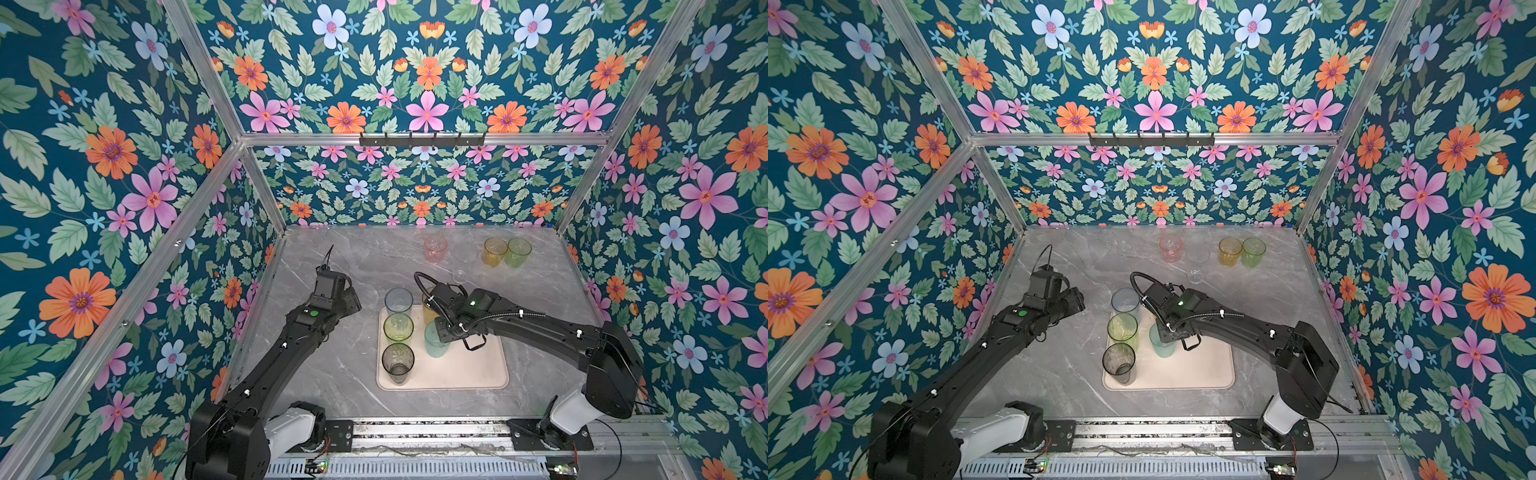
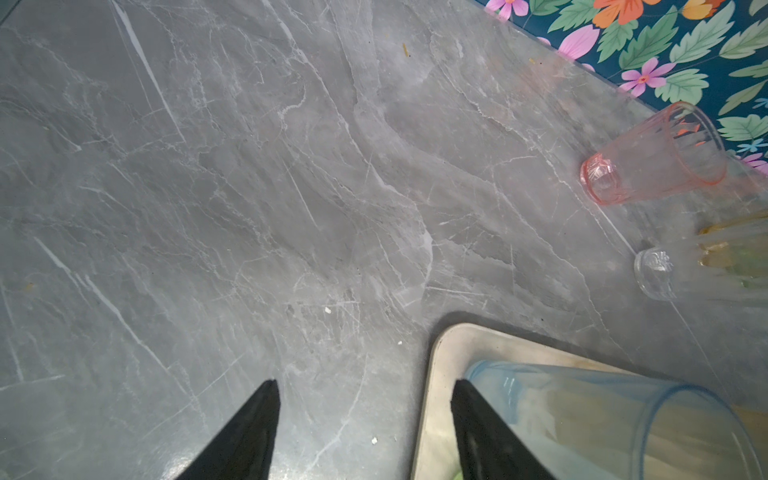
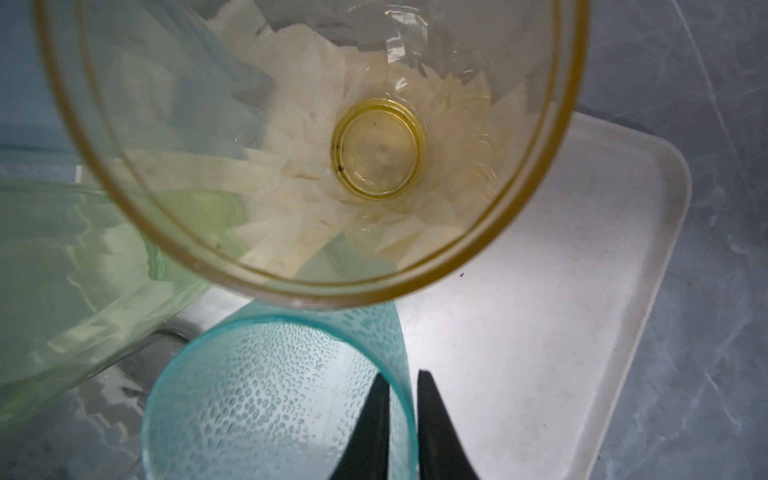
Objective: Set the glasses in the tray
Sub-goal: 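Lower the teal glass onto the tray nearer the robot than the yellow glass, then open the right gripper to release the teal glass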
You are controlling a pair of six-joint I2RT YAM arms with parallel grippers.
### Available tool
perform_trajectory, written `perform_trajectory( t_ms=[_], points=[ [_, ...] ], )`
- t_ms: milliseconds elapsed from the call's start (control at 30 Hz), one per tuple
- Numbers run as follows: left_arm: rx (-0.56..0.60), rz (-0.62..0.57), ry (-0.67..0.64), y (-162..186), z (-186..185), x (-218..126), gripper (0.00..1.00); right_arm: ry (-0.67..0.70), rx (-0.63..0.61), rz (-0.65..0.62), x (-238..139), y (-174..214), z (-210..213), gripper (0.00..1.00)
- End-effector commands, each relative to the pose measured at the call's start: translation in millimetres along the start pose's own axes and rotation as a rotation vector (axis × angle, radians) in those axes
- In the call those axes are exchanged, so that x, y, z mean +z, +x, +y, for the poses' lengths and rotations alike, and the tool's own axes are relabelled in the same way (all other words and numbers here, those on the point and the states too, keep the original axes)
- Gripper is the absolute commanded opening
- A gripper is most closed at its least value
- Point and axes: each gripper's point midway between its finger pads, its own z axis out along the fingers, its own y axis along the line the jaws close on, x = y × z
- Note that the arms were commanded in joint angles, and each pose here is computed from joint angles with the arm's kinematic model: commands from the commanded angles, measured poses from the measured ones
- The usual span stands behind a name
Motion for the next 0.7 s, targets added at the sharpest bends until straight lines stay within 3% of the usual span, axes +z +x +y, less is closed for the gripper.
perform_trajectory(
  t_ms=[0, 667],
  points=[
    [-0.007, -0.012, -0.006, -3, 1, -1, 0.68, 0.0, 0.008, 0.002, -4, 1, -1, 0.18],
    [-0.002, -0.019, -0.001, -9, -2, -3, 0.69, -0.024, -0.003, -0.067, -40, -13, -4, 0.21]
  ],
)
